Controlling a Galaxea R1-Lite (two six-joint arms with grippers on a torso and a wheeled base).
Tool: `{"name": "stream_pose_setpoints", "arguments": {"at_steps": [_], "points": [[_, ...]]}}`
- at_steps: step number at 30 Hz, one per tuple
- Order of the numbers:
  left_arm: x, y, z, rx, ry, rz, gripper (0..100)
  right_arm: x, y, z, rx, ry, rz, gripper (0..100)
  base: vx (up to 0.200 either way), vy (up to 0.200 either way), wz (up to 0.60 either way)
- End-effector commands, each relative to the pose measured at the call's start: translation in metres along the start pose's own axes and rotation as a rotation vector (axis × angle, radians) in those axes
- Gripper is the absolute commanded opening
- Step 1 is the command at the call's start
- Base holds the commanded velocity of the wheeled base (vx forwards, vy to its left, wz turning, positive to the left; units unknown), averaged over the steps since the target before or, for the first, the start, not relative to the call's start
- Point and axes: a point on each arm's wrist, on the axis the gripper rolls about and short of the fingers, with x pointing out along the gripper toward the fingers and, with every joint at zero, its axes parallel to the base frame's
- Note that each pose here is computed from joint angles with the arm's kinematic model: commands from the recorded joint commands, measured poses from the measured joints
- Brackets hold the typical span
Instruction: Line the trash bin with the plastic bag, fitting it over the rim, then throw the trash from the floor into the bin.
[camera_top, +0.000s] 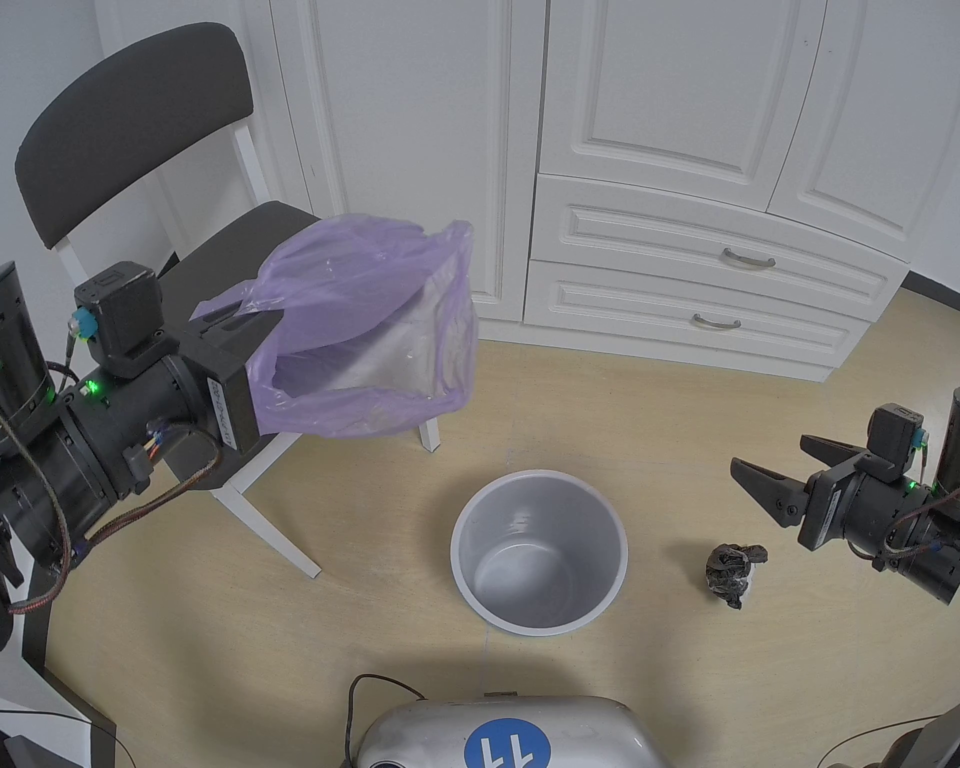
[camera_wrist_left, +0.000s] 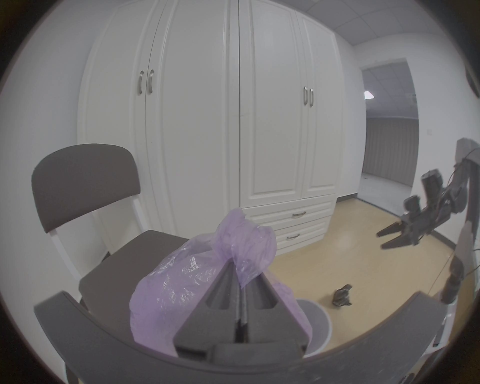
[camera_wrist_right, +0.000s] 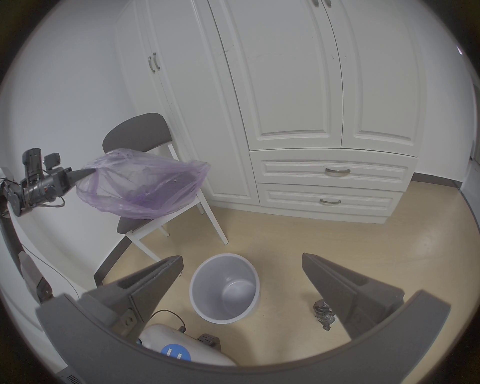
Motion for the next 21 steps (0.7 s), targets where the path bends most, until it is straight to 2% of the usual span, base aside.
{"name": "stream_pose_setpoints", "arguments": {"at_steps": [1,3,5,8,9,14,18,21], "points": [[-0.012,-0.009,0.010,-0.036,-0.046,-0.058,0,0.008,0.004,-0.001,-0.001,0.001,0.018,100,0.000,0.000,0.00],[-0.015,-0.012,0.013,-0.040,-0.060,-0.088,0,0.010,0.007,0.006,0.003,-0.026,0.039,100,0.000,0.000,0.00],[-0.016,-0.012,0.014,-0.040,-0.067,-0.118,0,0.015,0.008,0.005,0.015,-0.014,0.047,100,0.000,0.000,0.00],[-0.017,-0.013,0.015,-0.034,-0.067,-0.155,0,0.024,0.011,0.002,0.078,0.013,0.081,100,0.000,0.000,0.00],[-0.016,-0.013,0.014,-0.030,-0.055,-0.173,0,0.033,0.013,0.002,0.123,0.030,0.112,100,0.000,0.000,0.00],[-0.016,-0.014,0.013,-0.027,-0.041,-0.207,0,0.048,0.014,0.001,0.239,0.068,0.144,100,0.000,0.000,0.00],[-0.017,-0.013,0.018,-0.031,-0.063,-0.217,0,0.060,0.017,0.002,0.284,0.082,0.149,100,0.000,0.000,0.00],[-0.018,-0.016,0.020,-0.036,-0.074,-0.230,0,0.068,0.018,-0.004,0.288,0.109,0.143,100,0.000,0.000,0.00]]}}
